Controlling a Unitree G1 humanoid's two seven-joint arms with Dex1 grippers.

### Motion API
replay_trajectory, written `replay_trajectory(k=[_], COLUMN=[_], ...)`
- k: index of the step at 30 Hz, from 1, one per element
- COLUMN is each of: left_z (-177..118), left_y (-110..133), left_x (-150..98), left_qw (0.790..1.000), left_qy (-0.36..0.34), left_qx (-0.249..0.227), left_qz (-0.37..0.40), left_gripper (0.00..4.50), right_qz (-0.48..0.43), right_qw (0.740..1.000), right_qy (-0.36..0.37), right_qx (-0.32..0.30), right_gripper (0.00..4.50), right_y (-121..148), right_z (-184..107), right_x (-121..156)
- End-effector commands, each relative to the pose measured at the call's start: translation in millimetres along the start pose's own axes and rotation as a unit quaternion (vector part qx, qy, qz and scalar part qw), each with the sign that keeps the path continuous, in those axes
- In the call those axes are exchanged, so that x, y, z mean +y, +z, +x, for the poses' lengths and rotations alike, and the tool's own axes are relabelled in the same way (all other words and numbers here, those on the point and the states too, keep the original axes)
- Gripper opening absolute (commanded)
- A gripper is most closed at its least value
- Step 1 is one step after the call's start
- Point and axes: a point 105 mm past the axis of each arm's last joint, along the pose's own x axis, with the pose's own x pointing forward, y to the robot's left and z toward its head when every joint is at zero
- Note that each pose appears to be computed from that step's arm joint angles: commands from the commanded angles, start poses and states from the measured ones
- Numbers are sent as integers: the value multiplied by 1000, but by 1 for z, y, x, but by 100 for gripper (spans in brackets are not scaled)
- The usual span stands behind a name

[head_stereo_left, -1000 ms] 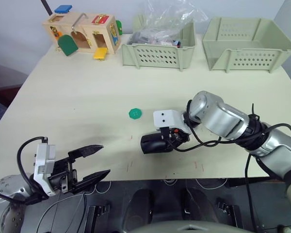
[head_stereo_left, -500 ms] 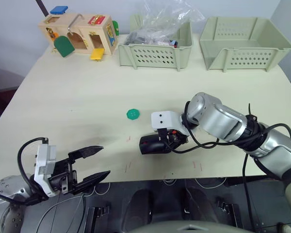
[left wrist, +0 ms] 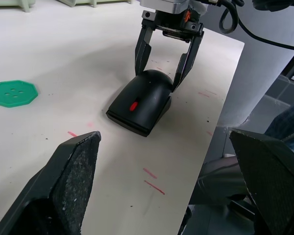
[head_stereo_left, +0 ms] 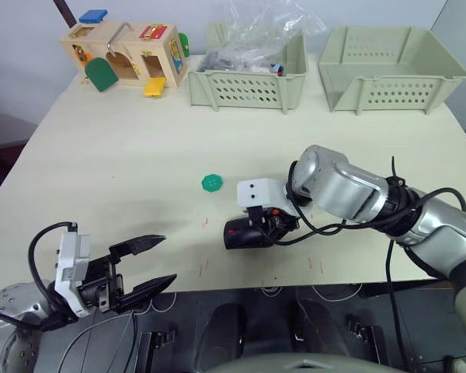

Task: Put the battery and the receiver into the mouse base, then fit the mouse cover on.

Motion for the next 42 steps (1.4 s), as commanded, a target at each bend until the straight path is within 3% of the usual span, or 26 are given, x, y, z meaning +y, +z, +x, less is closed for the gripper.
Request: replay_trajectory(k=[1, 26, 34, 42], left_z=[-1, -2, -3, -3], left_y=[5, 3, 3, 2], left_x=[-1, 1, 0, 0], left_qw=[1000, 1000, 1000, 1000], left_qy=[-1, -1, -2, -1], left_qx=[-5, -3, -2, -2], left_qz=[16, 16, 17, 17], left_gripper=[450, 450, 450, 450], right_qz=[-4, 46, -24, -16], right_qw=[1000, 999, 1000, 1000], right_qy=[4, -1, -8, -6], right_qx=[-12, -19, -7, -12], right_gripper=[239, 239, 239, 239], right_y=[10, 10, 3, 5], right_z=[-2, 6, 8, 8], right_x=[2, 11, 13, 9])
